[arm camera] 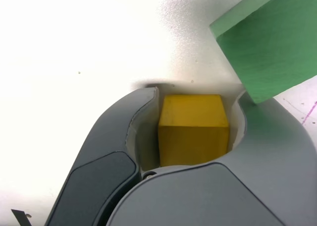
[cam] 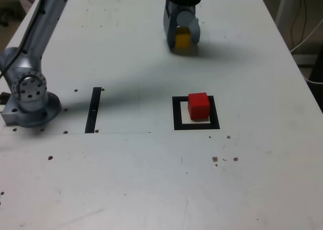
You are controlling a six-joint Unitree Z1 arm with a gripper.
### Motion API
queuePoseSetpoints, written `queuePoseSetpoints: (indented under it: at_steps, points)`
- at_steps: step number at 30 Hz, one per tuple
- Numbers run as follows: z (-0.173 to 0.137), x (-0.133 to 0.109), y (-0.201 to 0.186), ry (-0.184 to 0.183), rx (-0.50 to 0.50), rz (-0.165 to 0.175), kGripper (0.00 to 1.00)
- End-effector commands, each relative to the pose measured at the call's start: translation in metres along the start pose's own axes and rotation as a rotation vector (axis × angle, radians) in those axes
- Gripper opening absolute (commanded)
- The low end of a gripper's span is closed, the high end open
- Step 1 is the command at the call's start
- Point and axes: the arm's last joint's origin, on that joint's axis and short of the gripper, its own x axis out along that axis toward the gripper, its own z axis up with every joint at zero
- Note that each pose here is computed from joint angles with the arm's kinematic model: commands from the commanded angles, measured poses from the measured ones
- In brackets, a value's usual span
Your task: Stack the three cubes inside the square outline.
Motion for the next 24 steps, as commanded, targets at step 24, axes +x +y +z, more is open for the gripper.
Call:
queuePoseSetpoints:
  at_steps: [24]
  points:
    - [-0.042, -0.107, -0.127, -0.039, 0.138, 0.046, 0.26]
